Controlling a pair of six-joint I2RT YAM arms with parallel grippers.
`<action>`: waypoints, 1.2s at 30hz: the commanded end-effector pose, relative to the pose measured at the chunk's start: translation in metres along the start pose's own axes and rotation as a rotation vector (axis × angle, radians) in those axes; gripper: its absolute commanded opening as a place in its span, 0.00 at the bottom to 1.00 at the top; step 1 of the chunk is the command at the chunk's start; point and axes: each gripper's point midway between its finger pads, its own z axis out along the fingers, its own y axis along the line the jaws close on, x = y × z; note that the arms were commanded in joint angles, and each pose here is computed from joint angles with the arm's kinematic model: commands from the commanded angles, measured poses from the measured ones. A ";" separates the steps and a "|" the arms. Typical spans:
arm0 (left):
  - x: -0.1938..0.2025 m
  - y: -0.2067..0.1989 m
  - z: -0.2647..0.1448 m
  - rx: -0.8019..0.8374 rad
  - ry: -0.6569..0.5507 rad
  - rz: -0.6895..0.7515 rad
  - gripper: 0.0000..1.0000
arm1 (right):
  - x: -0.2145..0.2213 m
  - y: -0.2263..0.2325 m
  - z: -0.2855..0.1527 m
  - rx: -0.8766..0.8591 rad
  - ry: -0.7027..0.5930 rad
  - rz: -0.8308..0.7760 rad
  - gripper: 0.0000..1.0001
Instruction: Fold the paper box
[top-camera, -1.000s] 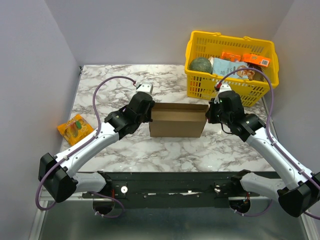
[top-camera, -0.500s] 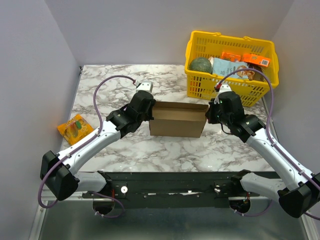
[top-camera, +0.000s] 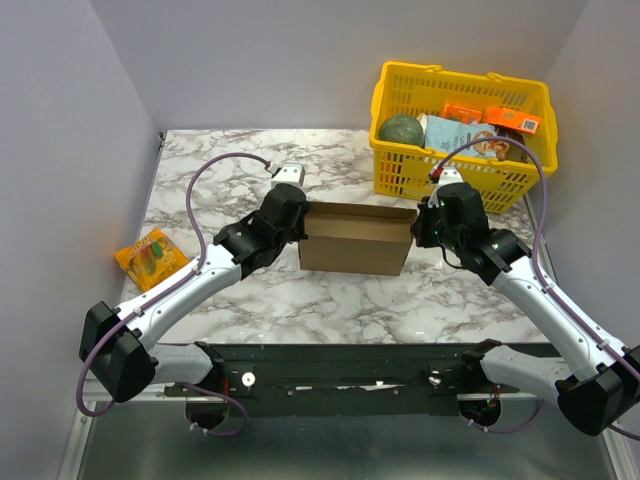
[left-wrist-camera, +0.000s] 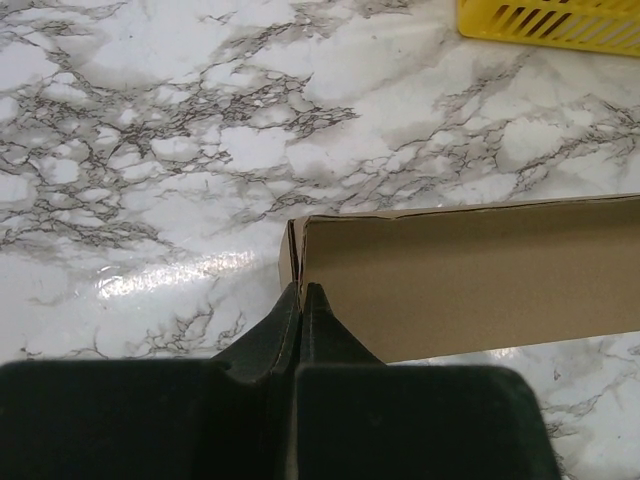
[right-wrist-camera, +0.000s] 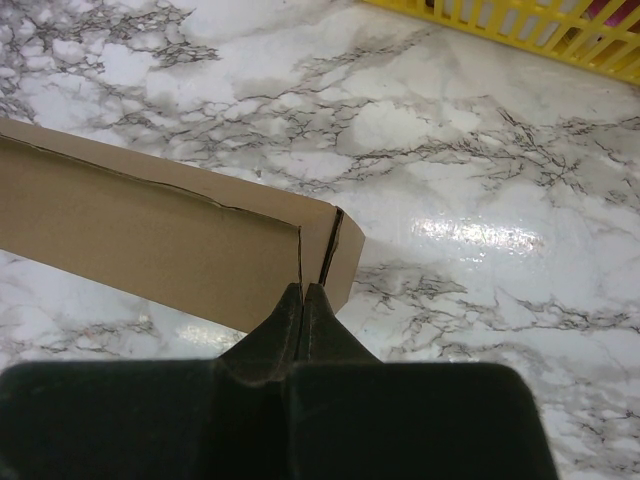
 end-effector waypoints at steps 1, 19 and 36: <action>0.037 0.014 0.001 -0.046 0.109 0.064 0.00 | 0.038 -0.004 0.004 0.012 0.131 -0.026 0.01; 0.079 0.015 0.006 -0.007 0.149 -0.007 0.00 | 0.039 -0.006 0.003 0.019 0.132 -0.024 0.01; 0.067 0.006 -0.002 0.018 0.085 -0.007 0.27 | 0.037 -0.008 0.000 0.029 0.122 -0.020 0.01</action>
